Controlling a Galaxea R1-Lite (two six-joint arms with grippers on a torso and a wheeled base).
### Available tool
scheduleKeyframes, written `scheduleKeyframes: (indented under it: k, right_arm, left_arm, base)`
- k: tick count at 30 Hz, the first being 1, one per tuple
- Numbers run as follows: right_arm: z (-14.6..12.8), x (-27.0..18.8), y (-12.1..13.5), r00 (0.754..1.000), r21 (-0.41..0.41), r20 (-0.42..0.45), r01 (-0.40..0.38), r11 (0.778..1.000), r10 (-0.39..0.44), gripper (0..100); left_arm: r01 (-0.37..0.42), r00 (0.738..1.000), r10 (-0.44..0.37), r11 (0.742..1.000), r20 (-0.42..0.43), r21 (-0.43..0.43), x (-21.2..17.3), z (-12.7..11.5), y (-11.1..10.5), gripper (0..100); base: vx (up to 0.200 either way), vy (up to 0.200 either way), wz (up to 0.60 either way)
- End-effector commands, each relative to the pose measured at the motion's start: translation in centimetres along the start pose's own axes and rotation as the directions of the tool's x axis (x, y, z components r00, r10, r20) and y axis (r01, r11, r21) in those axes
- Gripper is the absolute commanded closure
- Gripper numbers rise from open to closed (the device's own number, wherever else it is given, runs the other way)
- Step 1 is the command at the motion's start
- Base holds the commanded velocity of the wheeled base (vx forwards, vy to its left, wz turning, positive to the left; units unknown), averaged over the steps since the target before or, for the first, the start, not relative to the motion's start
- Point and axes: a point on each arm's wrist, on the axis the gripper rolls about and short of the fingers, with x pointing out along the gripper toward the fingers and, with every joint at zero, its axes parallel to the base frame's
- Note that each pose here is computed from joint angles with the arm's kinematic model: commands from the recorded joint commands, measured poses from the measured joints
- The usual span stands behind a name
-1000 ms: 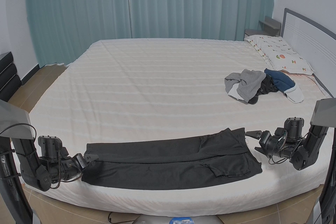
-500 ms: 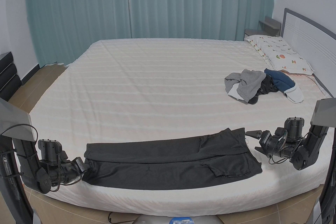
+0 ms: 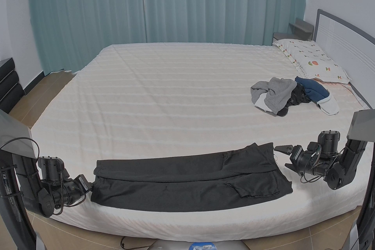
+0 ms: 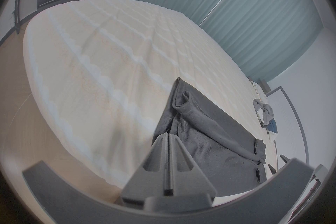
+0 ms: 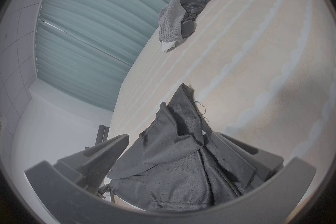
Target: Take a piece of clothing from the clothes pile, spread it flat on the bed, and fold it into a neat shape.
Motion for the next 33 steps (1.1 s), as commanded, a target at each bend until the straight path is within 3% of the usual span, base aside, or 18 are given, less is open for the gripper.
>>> scheduleKeyframes:
  k: [1, 10, 11, 19, 27, 33]
  right_arm:
    - [0.0, 0.0, 0.0, 1.000, 0.000, -0.001, 0.000, 1.000, 0.000, 0]
    - [0.0, 0.0, -0.1, 1.000, 0.001, -0.001, 0.002, 1.000, -0.002, 0]
    - [0.0, 0.0, -0.1, 1.000, 0.002, 0.000, 0.003, 1.000, -0.003, 0]
    - [0.4, -0.1, -0.2, 1.000, 0.024, -0.004, -0.012, 1.000, 0.013, 0]
    - [0.3, -0.1, -0.6, 0.999, 0.093, -0.039, -0.030, 0.995, 0.033, 0]
    - [0.1, 0.4, -1.1, 0.999, 0.100, -0.048, -0.019, 0.995, 0.024, 0]
  left_arm:
    - [-0.010, 1.000, 0.010, 1.000, 0.006, -0.001, -0.2, 0.0, 0.0, 100]
    - [-0.032, 0.999, 0.032, 0.999, 0.015, 0.002, -0.5, -0.2, 0.0, 100]
    - [-0.032, 0.999, 0.032, 0.999, 0.015, 0.002, -0.5, -0.2, 0.0, 0]
    - [-0.013, 0.999, 0.014, 1.000, 0.043, -0.002, -0.7, 0.4, -0.3, 0]
    - [0.071, 0.990, -0.072, 0.997, 0.124, 0.014, -0.9, 2.3, -1.9, 0]
    - [0.109, 0.989, -0.113, 0.993, 0.094, 0.050, 1.2, 3.6, -3.7, 0]
  base:
    - [0.000, 0.000, 0.00]
    - [0.000, 0.000, 0.00]
    - [0.000, 0.000, 0.00]
    - [0.000, 0.000, 0.00]
    - [0.000, 0.000, 0.00]
    - [0.000, 0.000, 0.00]
